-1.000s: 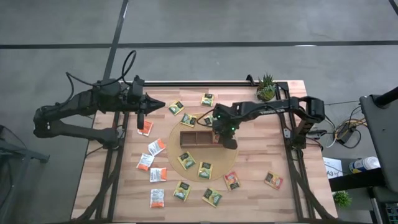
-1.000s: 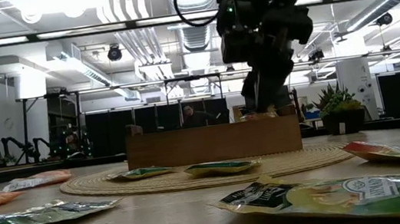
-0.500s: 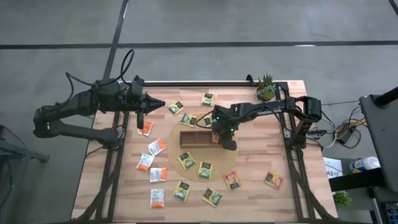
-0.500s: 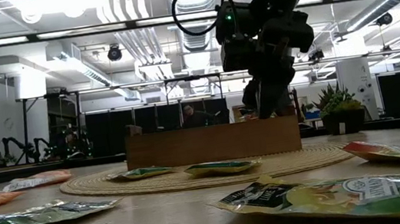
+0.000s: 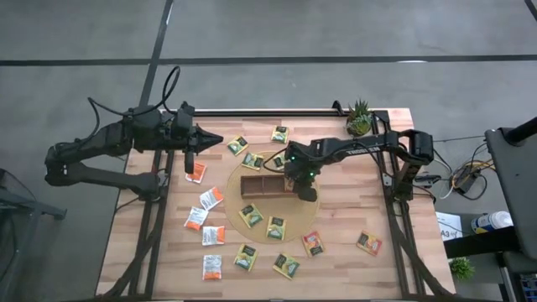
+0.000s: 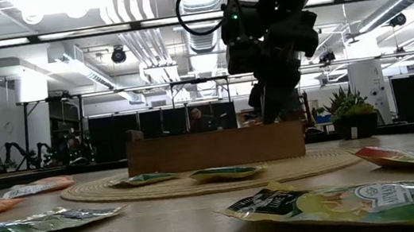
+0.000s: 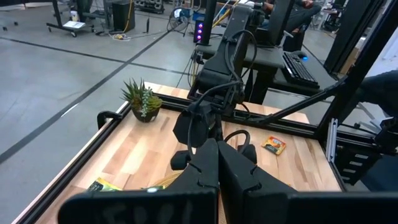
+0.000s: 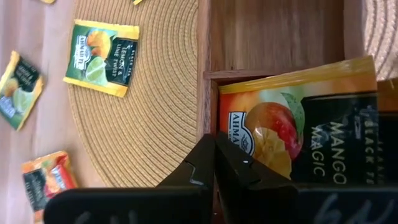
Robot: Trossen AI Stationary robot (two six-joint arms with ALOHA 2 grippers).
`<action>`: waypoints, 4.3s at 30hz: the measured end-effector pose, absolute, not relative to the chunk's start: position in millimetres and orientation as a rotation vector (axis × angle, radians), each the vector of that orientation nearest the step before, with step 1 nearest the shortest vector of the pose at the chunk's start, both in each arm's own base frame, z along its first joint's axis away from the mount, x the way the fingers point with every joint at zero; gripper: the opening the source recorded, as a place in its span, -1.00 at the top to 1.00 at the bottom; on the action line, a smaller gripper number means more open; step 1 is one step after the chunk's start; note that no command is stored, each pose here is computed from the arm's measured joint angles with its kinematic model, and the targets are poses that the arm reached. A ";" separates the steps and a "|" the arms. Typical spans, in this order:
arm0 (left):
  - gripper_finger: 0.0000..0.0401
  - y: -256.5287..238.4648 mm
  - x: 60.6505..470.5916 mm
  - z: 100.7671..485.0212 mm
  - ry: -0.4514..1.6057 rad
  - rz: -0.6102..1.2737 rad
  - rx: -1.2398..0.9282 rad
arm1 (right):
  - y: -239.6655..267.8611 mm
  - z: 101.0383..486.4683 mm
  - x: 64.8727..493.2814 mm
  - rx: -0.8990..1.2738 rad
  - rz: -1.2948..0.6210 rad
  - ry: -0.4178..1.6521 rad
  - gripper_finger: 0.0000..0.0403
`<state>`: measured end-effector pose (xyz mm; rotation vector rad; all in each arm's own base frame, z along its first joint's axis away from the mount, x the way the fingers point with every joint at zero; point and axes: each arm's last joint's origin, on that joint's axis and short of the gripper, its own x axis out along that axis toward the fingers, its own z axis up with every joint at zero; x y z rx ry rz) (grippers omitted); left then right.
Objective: Pick & Place Tea
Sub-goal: Put the orange tea bag into the right section of the wooden organizer
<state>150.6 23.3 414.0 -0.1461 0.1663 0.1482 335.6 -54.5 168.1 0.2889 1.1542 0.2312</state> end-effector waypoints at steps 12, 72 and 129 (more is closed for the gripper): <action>0.99 23.3 150.6 414.0 0.166 0.147 -0.146 | -54.9 173.4 337.6 0.321 0.209 1.141 0.96; 0.99 23.3 150.6 414.0 0.165 0.148 -0.154 | -43.7 178.7 341.9 0.183 0.032 1.173 0.96; 0.99 24.0 157.7 410.7 0.187 0.130 -0.121 | 160.3 262.0 192.5 0.512 -0.098 1.516 -0.17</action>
